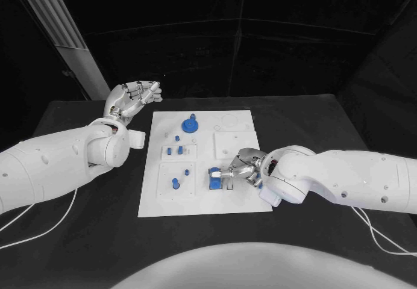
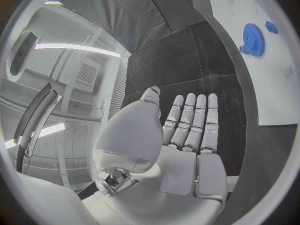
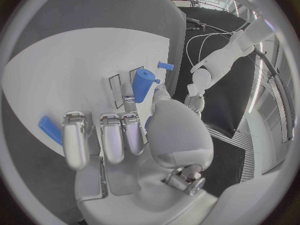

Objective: Assemble the parts on the task board

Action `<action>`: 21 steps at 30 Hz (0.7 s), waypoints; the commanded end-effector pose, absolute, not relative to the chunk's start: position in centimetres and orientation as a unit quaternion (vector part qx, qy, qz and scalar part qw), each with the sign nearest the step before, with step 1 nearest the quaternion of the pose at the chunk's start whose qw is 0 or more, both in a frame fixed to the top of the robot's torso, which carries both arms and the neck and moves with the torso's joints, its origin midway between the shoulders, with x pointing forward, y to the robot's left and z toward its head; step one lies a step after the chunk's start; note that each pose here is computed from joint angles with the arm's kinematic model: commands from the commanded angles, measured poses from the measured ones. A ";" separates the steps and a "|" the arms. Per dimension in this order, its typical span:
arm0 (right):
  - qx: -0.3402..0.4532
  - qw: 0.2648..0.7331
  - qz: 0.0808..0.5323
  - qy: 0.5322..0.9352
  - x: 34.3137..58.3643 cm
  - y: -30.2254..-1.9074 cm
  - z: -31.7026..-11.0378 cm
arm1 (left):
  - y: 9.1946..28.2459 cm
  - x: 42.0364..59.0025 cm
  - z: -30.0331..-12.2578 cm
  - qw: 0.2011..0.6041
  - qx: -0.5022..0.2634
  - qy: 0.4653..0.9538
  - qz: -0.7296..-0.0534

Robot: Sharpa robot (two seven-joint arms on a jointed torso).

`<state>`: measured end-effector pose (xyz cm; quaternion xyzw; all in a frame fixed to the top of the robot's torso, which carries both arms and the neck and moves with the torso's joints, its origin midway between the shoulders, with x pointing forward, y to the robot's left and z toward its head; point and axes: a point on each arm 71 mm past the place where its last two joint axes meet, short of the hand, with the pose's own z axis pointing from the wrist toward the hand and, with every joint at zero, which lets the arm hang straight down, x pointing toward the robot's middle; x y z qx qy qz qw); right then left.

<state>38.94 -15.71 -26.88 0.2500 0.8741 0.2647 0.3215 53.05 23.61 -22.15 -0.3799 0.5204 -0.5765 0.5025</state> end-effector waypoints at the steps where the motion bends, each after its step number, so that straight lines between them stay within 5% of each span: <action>1: 0.248 0.326 0.269 0.872 39.0 -15.6 -26.7 | 23.4 52.8 -21.2 0.522 -0.344 0.481 -0.615; 21: 0.232 0.359 0.282 0.859 38.4 -16.1 -25.8 | 23.6 52.8 -21.3 0.521 -0.346 0.482 -0.613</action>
